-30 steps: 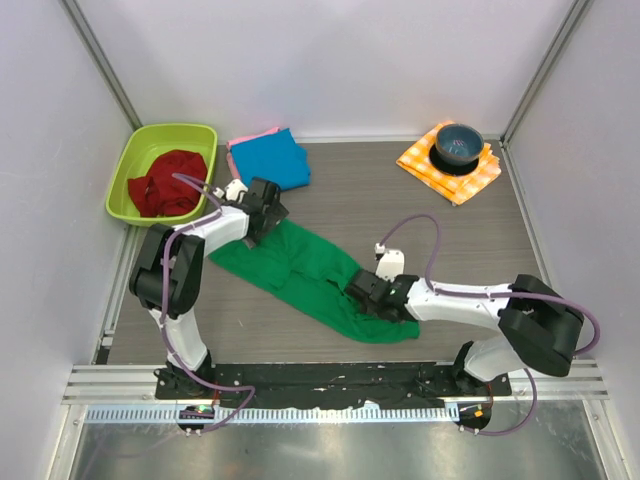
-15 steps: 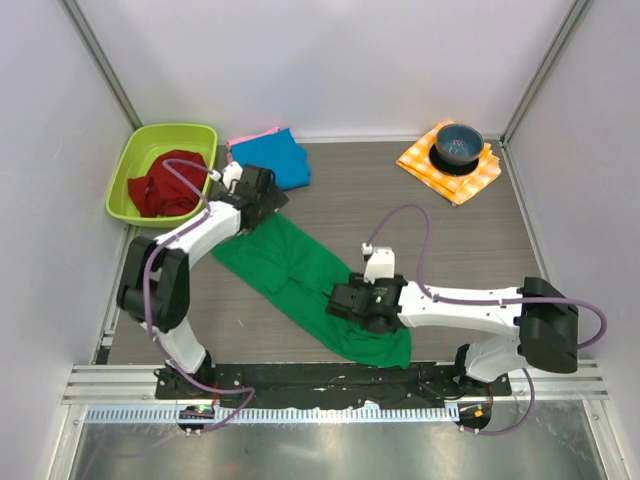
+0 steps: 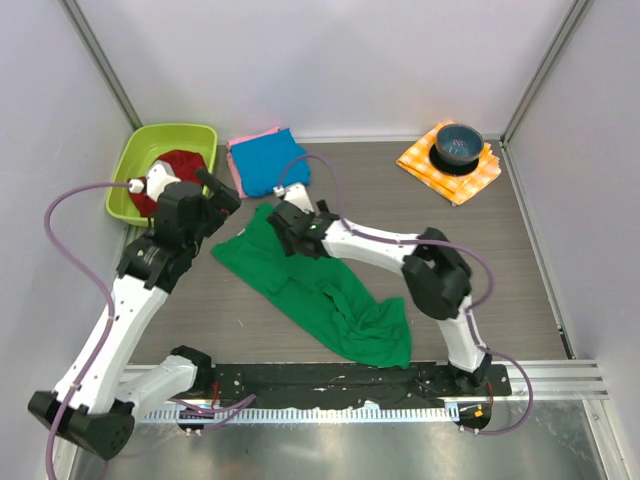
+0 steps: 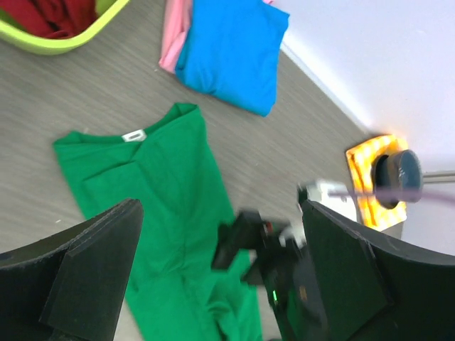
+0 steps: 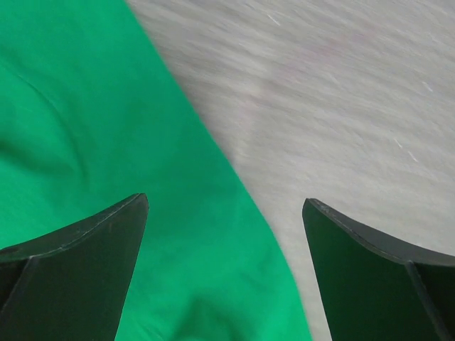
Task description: Fold and stack the t-shirts
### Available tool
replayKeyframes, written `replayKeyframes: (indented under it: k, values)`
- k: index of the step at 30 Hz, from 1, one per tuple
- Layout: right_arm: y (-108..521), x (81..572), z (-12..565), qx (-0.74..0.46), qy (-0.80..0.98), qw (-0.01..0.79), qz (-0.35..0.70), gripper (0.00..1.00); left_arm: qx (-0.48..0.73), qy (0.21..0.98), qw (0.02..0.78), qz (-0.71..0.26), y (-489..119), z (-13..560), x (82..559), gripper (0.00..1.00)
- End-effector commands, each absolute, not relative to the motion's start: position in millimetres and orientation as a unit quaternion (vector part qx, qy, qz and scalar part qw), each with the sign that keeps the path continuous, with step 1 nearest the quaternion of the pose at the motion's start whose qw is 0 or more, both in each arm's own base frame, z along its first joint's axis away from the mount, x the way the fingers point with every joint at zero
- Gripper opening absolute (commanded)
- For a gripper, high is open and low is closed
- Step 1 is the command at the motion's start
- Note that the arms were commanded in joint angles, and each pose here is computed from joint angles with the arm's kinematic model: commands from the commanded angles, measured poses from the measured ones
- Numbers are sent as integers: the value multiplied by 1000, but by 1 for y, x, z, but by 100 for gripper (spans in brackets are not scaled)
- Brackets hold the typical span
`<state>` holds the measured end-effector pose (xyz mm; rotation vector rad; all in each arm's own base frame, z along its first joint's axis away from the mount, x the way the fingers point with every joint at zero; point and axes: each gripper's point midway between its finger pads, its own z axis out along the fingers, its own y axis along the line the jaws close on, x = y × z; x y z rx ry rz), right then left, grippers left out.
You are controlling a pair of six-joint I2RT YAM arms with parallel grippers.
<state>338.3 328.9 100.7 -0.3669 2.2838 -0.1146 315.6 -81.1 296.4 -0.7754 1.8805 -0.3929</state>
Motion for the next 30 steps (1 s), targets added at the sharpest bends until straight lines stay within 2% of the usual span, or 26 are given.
replayKeyframes:
  k: [1, 8, 17, 18, 26, 30]
  values:
    - [396, 369, 96, -243, 878, 412, -11, 97, -300, 821, 470, -123, -67, 264, 278, 100]
    - [440, 390, 98, -263, 867, 423, 20, 98, -291, 823, 477, -103, -48, 257, 243, 100]
    - [455, 406, 62, -281, 869, 406, -8, 98, -282, 824, 479, -107, -50, 257, 244, 100]
    - [452, 406, 44, -286, 873, 395, -21, 98, -280, 827, 476, -106, -51, 254, 244, 100]
    - [428, 425, 24, -262, 886, 379, -53, 98, -272, 834, 468, -105, -56, 243, 251, 100]
    - [368, 452, 22, -211, 886, 382, -156, 98, -272, 835, 468, -103, -56, 241, 253, 100]
